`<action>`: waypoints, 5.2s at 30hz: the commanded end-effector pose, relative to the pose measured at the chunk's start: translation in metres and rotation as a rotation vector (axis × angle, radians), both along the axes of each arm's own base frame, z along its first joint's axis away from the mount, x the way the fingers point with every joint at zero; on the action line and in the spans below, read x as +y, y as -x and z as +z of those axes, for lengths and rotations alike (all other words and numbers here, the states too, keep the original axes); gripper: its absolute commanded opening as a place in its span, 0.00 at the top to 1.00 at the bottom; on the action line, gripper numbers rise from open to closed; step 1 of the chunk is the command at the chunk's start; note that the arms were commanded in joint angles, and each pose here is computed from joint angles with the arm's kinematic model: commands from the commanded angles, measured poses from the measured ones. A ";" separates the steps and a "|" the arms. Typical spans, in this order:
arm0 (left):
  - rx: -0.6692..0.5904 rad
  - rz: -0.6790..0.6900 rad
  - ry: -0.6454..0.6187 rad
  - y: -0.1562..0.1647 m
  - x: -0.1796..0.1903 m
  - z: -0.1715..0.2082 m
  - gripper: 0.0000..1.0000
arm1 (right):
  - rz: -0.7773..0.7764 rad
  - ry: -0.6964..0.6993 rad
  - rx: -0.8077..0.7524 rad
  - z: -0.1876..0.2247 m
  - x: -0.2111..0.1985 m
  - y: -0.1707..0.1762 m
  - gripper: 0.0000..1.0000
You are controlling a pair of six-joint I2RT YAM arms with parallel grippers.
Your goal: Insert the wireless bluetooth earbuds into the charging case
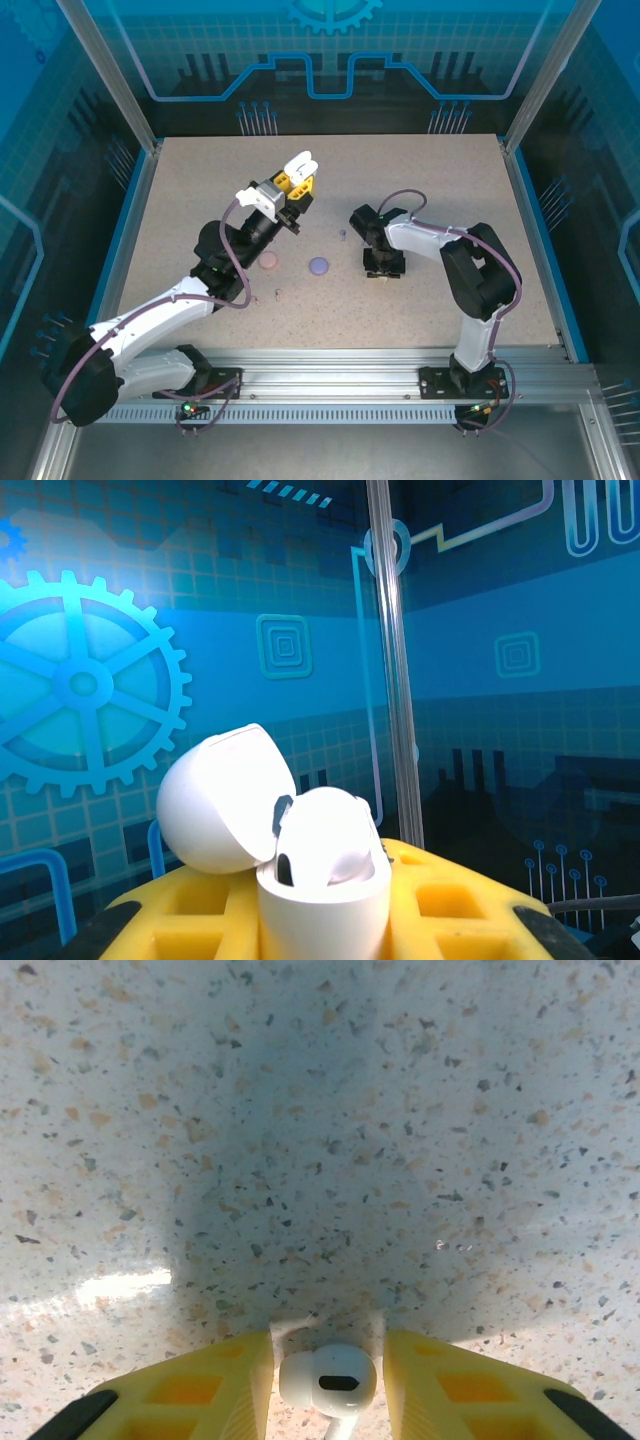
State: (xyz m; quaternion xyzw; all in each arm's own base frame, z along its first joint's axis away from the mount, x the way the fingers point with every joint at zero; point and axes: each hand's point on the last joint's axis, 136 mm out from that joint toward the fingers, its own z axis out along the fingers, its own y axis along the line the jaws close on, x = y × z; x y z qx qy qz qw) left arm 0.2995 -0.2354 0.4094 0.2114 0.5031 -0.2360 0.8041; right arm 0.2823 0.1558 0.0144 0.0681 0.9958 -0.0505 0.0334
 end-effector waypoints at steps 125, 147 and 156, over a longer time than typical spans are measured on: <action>-0.039 -0.136 0.006 0.006 -0.031 0.030 1.00 | 0.761 -0.703 -1.363 0.435 0.129 -0.031 0.74; -0.047 -0.137 0.012 0.007 -0.030 0.033 1.00 | 0.788 -0.615 -1.325 0.414 0.121 -0.036 0.76; -0.047 -0.139 0.014 0.007 -0.031 0.034 1.00 | 0.861 -0.494 -1.329 0.404 0.123 -0.033 0.76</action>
